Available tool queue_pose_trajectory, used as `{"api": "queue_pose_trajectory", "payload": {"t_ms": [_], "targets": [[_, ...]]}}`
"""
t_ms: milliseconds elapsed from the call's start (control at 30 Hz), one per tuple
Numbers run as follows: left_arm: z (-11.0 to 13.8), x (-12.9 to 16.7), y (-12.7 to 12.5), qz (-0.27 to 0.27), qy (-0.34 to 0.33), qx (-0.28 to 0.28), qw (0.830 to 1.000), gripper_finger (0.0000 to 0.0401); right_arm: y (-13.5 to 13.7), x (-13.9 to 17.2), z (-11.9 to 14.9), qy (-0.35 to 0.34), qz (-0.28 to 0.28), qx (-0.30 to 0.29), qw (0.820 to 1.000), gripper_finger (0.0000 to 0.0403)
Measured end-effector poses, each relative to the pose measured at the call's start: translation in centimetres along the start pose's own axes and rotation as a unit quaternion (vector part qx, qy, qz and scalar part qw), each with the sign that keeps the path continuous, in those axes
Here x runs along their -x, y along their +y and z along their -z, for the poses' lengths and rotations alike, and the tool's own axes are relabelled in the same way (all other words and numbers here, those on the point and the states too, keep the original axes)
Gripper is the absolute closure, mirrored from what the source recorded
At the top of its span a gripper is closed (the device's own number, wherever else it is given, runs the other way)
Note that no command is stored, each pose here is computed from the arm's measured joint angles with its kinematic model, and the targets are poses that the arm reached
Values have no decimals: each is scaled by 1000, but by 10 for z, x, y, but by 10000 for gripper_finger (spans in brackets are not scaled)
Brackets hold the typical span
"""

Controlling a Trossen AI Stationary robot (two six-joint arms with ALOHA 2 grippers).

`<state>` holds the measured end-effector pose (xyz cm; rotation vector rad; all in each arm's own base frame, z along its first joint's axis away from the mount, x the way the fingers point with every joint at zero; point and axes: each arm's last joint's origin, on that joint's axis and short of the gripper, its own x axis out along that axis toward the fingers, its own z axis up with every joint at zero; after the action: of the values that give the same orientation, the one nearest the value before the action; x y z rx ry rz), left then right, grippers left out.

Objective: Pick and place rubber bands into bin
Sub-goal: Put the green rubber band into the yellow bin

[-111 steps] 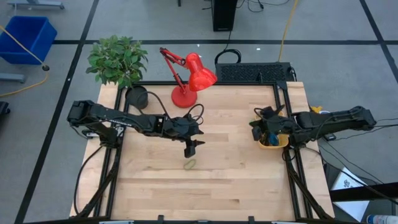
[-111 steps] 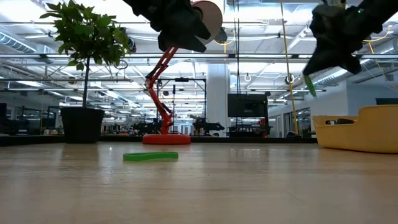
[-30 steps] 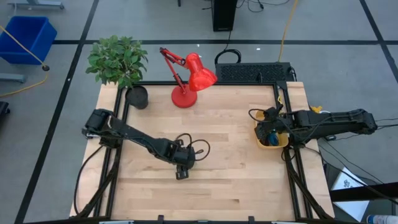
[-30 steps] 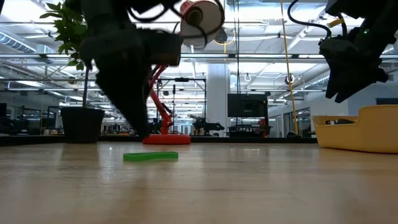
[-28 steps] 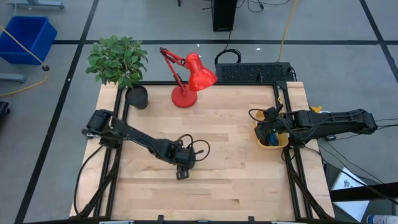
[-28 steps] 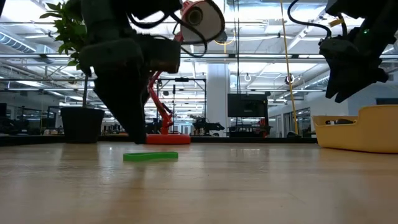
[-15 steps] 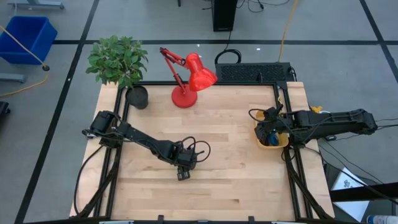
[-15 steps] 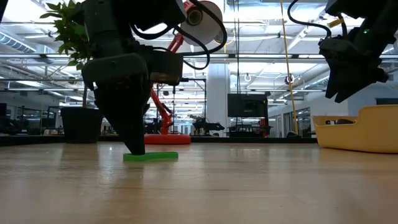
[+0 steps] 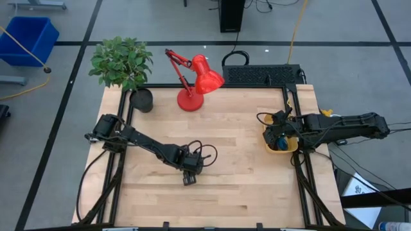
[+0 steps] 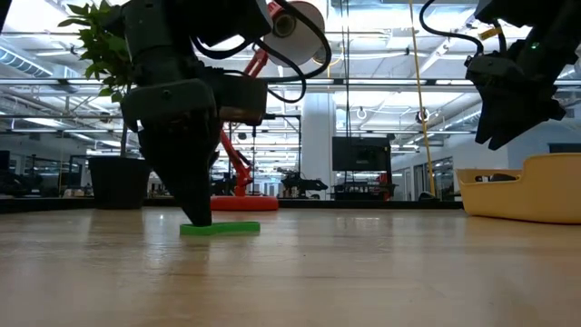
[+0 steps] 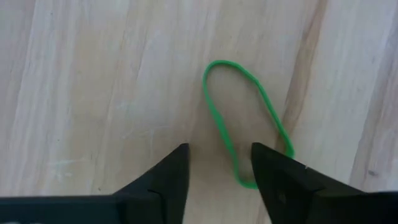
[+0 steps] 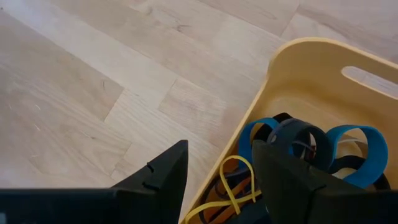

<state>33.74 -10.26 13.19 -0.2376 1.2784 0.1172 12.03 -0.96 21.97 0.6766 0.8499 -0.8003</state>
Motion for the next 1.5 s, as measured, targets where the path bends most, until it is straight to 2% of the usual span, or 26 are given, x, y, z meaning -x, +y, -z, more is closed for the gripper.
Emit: {"api": "queue_pose_trajectory", "payload": {"t_ms": [233, 400, 600, 833, 967, 1067, 1167, 1300, 1433, 1500], "targets": [[0, 0, 0, 2, 0, 0, 1000, 315, 0, 0, 0, 0, 0, 1, 1000, 227], [-2, -1, -2, 20, -10, 3, 1000, 362, 0, 0, 0, 0, 0, 9, 1000, 231], [-5, -1, -5, 40, -17, 0, 999, 394, 0, 0, 0, 0, 0, 10, 1000, 227], [-5, 1, -5, 41, -20, -11, 999, 397, 2, 0, -1, -7, -10, 8, 1000, 232], [-6, 6, -3, 44, -23, -17, 999, 397, 12, 1, -8, -41, -59, 26, 997, 231], [-7, 12, -2, 53, -27, -21, 998, 398, 23, 4, -15, -66, -122, 56, 989, 230], [-9, 20, 2, 52, -30, -20, 998, 399, 34, 9, -21, -88, -200, 90, 972, 230], [-14, 32, 2, 63, -58, -29, 996, 399, 47, 18, -30, -132, -285, 108, 943, 230], [-22, 48, 4, 79, -106, -48, 990, 399, 54, 25, -37, -175, -326, 117, 922, 232], [-30, 57, 5, 81, -151, -56, 984, 399, 55, 27, -38, -189, -333, 130, 915, 232]]}}
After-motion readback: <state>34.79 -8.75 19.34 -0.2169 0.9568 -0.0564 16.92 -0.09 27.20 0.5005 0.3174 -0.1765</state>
